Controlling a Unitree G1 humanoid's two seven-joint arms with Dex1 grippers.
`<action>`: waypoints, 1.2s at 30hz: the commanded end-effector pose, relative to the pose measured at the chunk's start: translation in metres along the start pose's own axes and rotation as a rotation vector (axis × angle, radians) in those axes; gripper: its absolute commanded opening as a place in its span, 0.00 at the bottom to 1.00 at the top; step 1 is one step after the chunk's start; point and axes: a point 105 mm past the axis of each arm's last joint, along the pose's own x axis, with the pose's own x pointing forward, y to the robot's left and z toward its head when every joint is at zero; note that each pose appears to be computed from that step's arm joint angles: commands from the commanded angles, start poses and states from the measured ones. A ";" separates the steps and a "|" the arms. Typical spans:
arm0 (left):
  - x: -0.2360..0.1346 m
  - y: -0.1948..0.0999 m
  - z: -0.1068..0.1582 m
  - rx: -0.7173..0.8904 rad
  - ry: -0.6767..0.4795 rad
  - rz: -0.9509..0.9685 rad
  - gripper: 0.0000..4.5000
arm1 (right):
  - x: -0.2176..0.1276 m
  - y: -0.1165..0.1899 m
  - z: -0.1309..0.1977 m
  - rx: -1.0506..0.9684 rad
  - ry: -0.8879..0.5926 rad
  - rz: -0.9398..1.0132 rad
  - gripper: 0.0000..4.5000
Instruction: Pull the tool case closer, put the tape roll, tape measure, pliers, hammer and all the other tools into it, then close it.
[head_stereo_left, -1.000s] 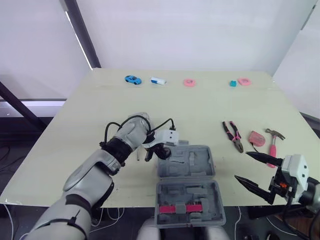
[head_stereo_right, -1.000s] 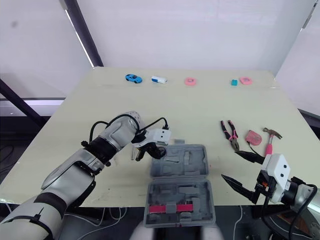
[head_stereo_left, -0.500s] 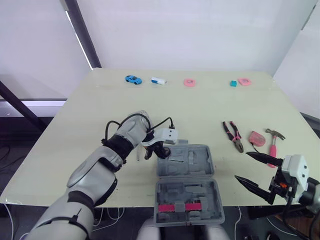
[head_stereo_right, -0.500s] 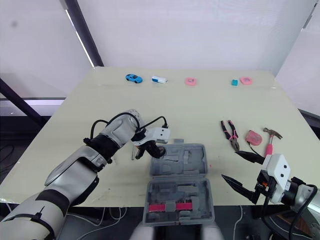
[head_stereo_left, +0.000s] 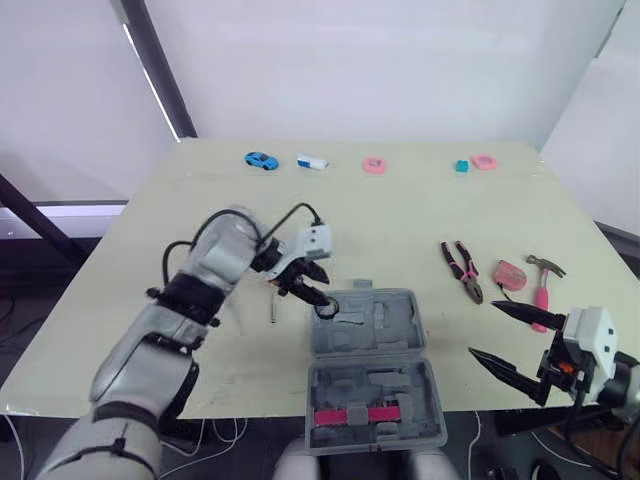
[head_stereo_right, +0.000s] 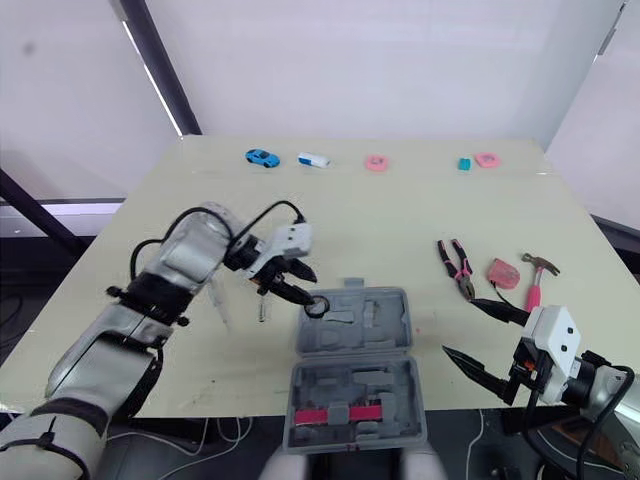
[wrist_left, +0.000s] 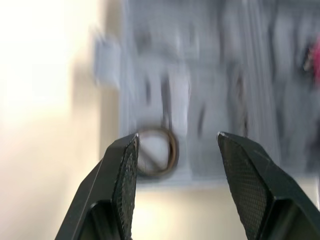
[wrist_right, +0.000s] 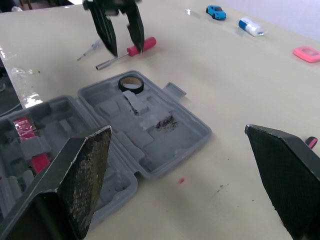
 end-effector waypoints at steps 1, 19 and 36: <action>-0.010 -0.002 -0.003 0.013 -0.096 0.078 0.59 | 0.001 -0.003 0.007 -0.028 -0.028 0.006 1.00; 0.028 0.004 -0.044 -0.054 -0.258 0.302 0.47 | 0.012 -0.008 -0.001 0.020 -0.046 0.055 1.00; 0.040 0.004 -0.045 -0.027 -0.258 0.281 0.19 | 0.010 -0.008 -0.003 0.015 -0.035 0.056 1.00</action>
